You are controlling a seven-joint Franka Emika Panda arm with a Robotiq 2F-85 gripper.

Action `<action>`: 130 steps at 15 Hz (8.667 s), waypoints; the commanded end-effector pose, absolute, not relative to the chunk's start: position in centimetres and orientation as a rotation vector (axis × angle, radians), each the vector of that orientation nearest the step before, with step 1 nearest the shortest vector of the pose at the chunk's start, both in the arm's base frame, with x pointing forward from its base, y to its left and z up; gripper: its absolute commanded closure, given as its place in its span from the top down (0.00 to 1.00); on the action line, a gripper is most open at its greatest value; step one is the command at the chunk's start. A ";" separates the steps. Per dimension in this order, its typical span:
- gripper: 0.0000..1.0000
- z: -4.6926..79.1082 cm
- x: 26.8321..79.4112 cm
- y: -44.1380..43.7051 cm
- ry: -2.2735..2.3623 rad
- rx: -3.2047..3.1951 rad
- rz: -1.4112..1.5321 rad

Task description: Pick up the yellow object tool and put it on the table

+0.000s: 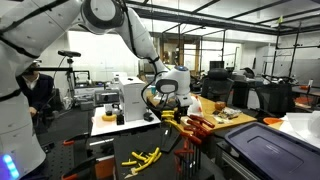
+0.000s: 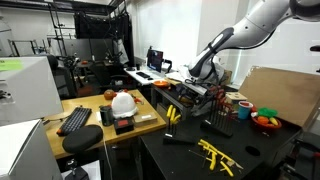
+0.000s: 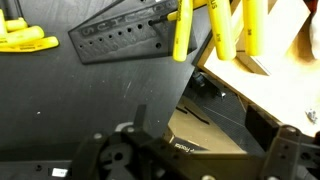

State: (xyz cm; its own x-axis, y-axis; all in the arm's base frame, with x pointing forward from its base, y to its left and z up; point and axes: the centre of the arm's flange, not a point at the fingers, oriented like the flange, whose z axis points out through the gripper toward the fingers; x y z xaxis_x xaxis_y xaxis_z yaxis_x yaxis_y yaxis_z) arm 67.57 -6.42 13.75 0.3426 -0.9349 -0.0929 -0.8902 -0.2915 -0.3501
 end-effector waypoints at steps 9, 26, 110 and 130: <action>1.00 11.1 67.5 -5.0 1.679 -2.301 -0.026; 1.00 8.2 67.9 -2.2 1.787 -2.197 0.055; 0.05 1.8 64.2 -5.8 1.554 -3.130 0.567; 0.05 1.4 65.2 -6.0 2.233 -2.916 0.440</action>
